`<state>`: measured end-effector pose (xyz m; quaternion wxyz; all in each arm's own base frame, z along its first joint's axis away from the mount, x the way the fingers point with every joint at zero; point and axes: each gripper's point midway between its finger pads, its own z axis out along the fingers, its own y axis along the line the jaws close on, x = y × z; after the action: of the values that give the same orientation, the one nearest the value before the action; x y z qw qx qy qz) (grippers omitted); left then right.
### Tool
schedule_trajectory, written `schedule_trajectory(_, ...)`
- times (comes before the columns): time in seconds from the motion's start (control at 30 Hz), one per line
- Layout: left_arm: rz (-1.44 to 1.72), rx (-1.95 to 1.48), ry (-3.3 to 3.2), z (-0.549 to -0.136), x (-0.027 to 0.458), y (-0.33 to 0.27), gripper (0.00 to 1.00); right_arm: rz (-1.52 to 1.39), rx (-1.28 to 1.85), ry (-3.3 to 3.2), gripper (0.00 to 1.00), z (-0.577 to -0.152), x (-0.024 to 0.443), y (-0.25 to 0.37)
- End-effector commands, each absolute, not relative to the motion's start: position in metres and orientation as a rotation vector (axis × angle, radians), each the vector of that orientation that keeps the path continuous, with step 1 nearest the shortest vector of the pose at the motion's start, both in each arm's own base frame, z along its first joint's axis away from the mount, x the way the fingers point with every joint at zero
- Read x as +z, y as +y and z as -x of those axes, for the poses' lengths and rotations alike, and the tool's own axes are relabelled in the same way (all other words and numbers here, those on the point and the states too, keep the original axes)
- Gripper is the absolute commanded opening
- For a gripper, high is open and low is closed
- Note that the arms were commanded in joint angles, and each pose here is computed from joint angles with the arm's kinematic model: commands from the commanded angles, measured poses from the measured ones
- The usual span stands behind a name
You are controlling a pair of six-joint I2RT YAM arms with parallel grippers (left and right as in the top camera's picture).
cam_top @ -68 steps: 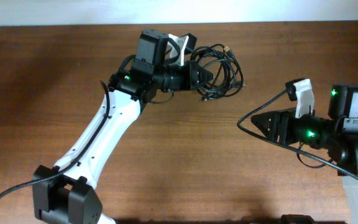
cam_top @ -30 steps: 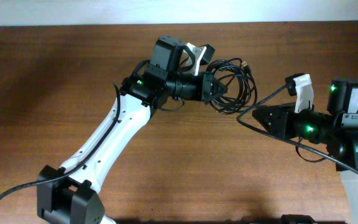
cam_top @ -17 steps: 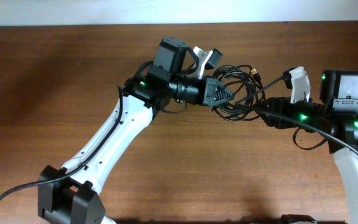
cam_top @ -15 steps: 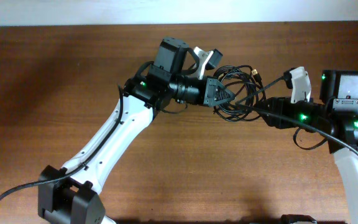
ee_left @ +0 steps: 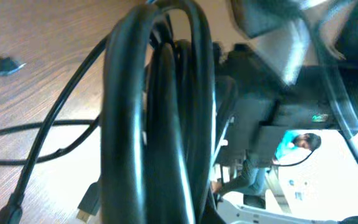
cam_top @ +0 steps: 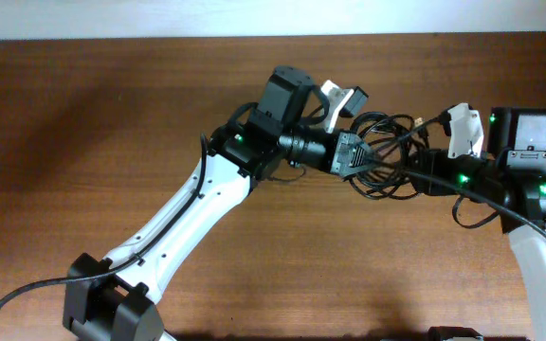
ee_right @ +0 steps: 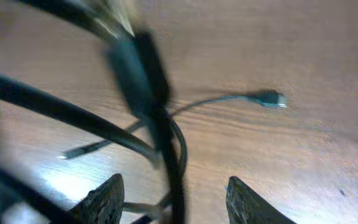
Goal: Untangle cables
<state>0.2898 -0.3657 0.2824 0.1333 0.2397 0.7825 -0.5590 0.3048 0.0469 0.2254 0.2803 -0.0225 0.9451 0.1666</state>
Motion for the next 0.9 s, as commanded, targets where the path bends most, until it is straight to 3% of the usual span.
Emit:
schedule_trajectory(0.0,-0.782,-1.771,2.127,-0.286,0.318,-0.352,0.0,-0.043,0.203,2.618,0.51,-0.309,0.207,0.013)
schedule_trajectory(0.37,-0.706,-1.734,2.063,-0.328,0.322,-0.298,0.0,-0.124,0.266,2.688,0.46,-0.311,0.189,0.017)
schedule_trajectory(0.5,-0.644,-1.428,2.238,-0.342,0.274,-0.283,0.0,-0.081,0.36,2.6,0.48,-0.304,0.216,0.03)
schedule_trajectory(0.53,-0.621,-1.349,2.29,-0.345,0.262,-0.277,0.0,-0.072,0.363,2.566,0.56,-0.301,0.226,0.032)
schedule_trajectory(0.6,-0.638,-1.233,2.347,-0.346,0.246,-0.268,0.0,-0.052,0.352,2.478,0.83,-0.29,0.251,0.032)
schedule_trajectory(0.63,-0.692,-1.214,2.333,-0.343,0.243,-0.267,0.0,-0.044,0.348,2.441,0.89,-0.284,0.261,0.032)
schedule_trajectory(0.77,-0.927,-1.149,2.256,-0.328,0.236,-0.268,0.0,0.023,0.39,2.347,0.92,-0.261,0.288,0.042)
schedule_trajectory(0.87,-1.202,-1.17,2.12,-0.296,0.235,-0.288,0.0,0.249,0.448,2.264,0.92,-0.243,0.303,0.062)
